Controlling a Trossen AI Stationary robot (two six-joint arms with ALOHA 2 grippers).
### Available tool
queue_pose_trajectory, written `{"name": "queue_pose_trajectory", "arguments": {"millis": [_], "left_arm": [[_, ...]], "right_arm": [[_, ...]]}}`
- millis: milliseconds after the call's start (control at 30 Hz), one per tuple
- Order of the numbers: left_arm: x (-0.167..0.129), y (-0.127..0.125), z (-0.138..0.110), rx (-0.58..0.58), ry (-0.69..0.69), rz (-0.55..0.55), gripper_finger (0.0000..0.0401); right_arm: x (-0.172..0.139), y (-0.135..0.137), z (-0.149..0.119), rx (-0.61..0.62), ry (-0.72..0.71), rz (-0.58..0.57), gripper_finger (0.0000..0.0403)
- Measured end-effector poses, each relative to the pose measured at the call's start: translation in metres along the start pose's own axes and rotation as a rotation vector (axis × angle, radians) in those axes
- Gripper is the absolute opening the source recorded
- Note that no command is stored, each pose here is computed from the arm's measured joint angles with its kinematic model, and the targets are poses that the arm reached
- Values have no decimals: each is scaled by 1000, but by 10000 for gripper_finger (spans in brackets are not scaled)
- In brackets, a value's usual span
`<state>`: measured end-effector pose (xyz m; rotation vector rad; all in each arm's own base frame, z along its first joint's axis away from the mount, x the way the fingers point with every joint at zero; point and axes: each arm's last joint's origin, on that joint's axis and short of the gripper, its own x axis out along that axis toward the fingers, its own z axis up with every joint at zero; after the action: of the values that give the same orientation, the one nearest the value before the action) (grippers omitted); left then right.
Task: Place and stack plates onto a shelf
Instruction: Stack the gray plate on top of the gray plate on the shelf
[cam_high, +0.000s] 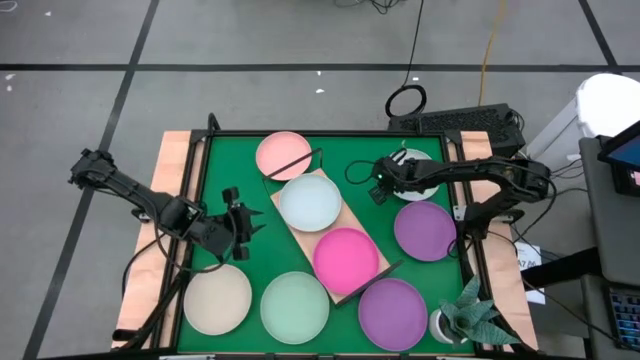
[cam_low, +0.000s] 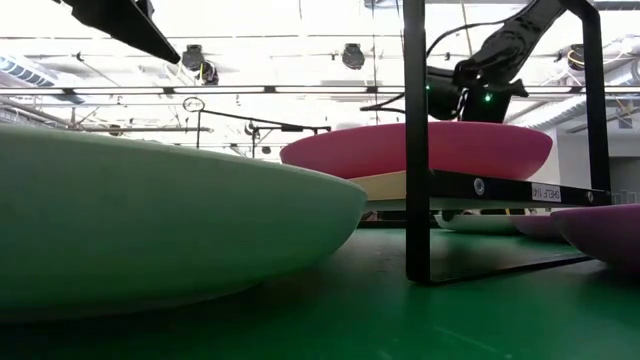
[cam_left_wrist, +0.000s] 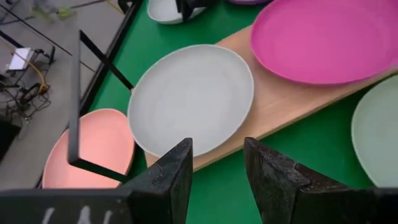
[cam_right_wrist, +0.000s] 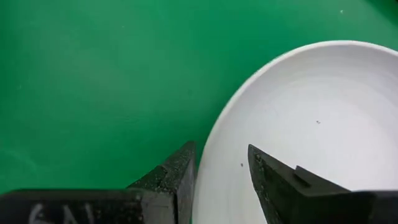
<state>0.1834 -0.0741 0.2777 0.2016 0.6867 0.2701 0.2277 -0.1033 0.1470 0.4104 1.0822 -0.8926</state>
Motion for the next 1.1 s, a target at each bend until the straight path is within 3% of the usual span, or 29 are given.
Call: {"name": "queue_pose_trajectory", "arguments": {"millis": [567, 767, 1100], "left_arm": [[0, -3, 1, -63, 8, -101, 149], [0, -4, 2, -32, 2, -108, 149], [-1, -5, 6, 23, -38, -116, 149]], "right_arm": [[1, -2, -3, 7, 24, -22, 130], [4, -3, -7, -2, 34, -28, 128], [4, -4, -8, -37, 37, -29, 82]]}}
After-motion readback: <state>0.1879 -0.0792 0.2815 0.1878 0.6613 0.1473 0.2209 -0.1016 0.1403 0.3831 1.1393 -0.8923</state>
